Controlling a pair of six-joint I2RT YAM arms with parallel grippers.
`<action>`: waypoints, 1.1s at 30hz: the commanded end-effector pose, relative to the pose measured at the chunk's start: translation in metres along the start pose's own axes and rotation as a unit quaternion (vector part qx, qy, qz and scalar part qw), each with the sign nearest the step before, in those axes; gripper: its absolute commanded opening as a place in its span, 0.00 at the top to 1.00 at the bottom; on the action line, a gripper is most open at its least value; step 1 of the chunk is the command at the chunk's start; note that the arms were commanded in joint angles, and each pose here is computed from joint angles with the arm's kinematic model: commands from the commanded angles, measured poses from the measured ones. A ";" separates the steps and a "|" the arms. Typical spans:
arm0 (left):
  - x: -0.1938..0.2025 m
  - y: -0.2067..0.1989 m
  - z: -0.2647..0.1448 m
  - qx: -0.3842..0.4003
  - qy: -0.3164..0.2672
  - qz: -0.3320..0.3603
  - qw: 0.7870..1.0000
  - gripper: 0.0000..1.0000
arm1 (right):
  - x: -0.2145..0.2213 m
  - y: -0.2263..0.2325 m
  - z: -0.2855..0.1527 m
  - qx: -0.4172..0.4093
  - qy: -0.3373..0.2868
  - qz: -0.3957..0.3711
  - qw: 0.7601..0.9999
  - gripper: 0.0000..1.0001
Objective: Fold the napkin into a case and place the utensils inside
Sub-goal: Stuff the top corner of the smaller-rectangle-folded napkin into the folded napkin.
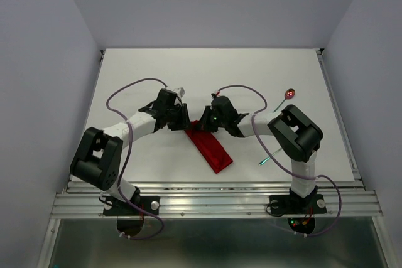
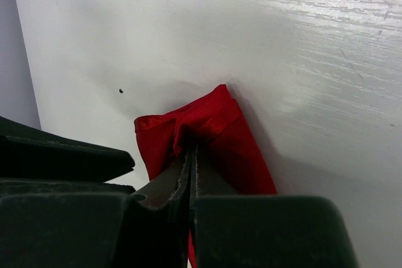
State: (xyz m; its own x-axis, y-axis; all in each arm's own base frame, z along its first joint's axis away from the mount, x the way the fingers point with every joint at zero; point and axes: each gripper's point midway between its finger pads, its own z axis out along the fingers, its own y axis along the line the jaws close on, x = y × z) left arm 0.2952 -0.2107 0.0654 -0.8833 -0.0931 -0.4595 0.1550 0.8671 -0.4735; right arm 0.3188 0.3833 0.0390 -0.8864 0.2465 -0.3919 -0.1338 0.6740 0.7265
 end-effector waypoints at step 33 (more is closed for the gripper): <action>-0.003 -0.004 0.028 -0.051 0.021 0.046 0.997 1.00 | -0.006 0.019 0.005 -0.029 0.005 -0.017 0.999 0.99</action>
State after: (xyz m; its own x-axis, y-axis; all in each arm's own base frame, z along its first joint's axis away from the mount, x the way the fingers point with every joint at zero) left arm 0.3022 -0.2160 0.0354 -0.8990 -0.0051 -0.4379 0.1582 0.9287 -0.3355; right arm 0.3172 0.3865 0.0358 -0.8969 0.2250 -0.3807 -0.1394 0.6730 0.7264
